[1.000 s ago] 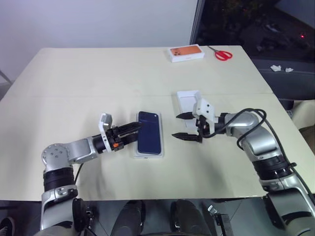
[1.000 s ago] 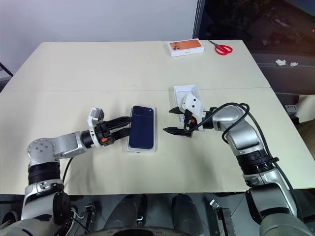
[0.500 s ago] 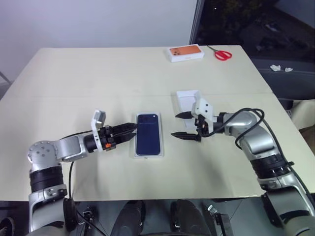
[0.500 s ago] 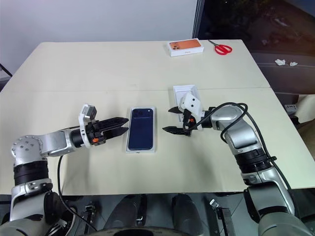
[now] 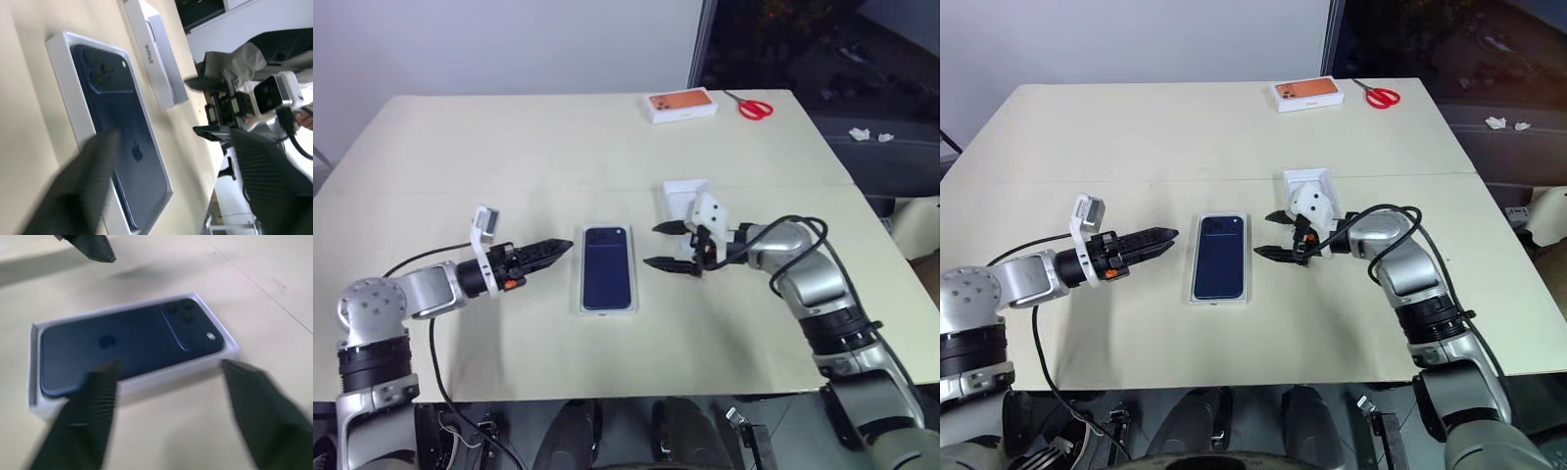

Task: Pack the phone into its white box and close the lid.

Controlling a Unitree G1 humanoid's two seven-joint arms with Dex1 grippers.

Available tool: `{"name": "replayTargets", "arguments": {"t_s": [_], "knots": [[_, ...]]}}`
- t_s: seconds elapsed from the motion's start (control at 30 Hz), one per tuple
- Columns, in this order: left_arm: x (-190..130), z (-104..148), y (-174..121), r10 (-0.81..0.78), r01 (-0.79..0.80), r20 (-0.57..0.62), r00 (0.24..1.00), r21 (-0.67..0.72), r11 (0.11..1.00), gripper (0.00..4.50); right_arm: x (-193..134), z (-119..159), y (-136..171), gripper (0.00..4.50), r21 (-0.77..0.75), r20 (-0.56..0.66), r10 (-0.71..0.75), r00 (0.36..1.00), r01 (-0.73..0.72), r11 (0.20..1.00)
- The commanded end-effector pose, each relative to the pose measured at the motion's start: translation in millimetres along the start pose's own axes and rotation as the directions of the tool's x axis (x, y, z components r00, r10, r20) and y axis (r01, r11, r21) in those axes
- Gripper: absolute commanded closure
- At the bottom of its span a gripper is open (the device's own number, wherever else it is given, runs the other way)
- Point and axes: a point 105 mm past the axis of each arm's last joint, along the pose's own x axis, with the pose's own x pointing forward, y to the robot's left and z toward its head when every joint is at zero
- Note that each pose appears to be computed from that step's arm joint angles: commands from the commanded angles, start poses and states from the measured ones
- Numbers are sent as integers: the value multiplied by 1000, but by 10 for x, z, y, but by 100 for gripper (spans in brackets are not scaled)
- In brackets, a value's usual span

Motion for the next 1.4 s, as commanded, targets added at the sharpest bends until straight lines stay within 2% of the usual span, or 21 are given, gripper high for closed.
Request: {"name": "replayTargets", "arguments": {"t_s": [0.03, 0.1, 0.13, 0.37, 0.53, 0.63, 0.77, 1.0, 1.4], "knots": [[7, 58, -59, -7, 6, 38, 999, 33, 999, 303, 92, 105, 61, 326, -8, 39, -8, 999, 8, 1000], [0, 47, -30, 14, -15, 37, 999, 33, 999, 406, 102, -8, 64, 432, -15, -13, -16, 1000, 16, 1000], [-4, 38, -16, 23, -24, 34, 999, 32, 999, 448, 98, -69, 60, 450, -24, -43, -21, 999, 20, 1000], [8, -40, 160, 95, -94, 41, 995, -15, 995, 448, 153, -298, 39, 450, -138, -157, -64, 985, 42, 990], [13, -6, 269, 156, -157, 65, 986, 18, 987, 448, 203, -339, 87, 450, -173, -173, -66, 983, 36, 984], [1, 23, 262, 138, -141, 76, 987, 24, 990, 448, 213, -360, 90, 450, -185, -180, -71, 981, 37, 982], [-17, -36, 359, 199, -201, 40, 979, 70, 977, 448, 218, -361, 89, 450, -190, -181, -74, 981, 39, 981], [51, -308, 517, 248, -243, -65, 967, 81, 967, 448, 229, -323, 111, 450, -185, -167, -65, 984, 33, 982], [725, -585, 289, 84, -80, -151, 985, 29, 996, 448, -87, -554, 179, 450, -146, -239, -73, 968, 39, 989]]}}
